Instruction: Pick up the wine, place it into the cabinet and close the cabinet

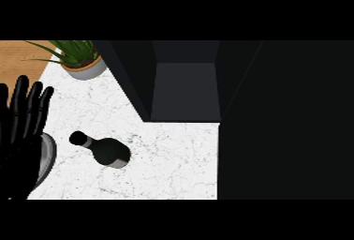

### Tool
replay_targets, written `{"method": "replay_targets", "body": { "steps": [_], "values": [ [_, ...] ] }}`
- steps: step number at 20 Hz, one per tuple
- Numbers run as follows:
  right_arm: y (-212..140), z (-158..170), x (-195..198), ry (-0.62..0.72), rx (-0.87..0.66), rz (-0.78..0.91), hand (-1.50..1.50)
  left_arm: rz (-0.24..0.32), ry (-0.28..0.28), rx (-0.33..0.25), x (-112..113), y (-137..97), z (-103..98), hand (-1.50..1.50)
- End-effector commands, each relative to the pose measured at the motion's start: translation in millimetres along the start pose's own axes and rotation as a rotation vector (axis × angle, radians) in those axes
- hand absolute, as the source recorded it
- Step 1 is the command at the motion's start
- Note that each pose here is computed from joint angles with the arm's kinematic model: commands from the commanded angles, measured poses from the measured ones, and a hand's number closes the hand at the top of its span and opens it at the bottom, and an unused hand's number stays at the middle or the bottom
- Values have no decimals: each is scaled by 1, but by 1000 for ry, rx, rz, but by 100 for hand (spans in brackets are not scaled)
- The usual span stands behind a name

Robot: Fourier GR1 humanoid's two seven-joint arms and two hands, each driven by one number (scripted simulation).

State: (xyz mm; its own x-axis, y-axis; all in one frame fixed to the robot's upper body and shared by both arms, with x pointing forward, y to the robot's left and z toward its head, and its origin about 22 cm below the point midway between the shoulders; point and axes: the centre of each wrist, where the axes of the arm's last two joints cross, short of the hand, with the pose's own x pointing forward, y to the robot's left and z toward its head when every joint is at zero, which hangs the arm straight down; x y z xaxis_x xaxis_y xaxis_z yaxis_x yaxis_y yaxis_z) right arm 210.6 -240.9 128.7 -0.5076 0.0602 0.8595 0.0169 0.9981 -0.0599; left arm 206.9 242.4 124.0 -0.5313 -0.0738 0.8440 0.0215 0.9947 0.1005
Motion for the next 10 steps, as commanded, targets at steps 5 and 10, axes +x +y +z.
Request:
{"method": "replay_targets", "body": {
  "steps": [5,10],
  "values": [
    [3,21,10,33,50,20,-150,226,-119,-371,4,2,1,-150],
    [17,30,22,95,256,-155,-150,569,86,-492,-3,-24,27,-150]
  ]
}}
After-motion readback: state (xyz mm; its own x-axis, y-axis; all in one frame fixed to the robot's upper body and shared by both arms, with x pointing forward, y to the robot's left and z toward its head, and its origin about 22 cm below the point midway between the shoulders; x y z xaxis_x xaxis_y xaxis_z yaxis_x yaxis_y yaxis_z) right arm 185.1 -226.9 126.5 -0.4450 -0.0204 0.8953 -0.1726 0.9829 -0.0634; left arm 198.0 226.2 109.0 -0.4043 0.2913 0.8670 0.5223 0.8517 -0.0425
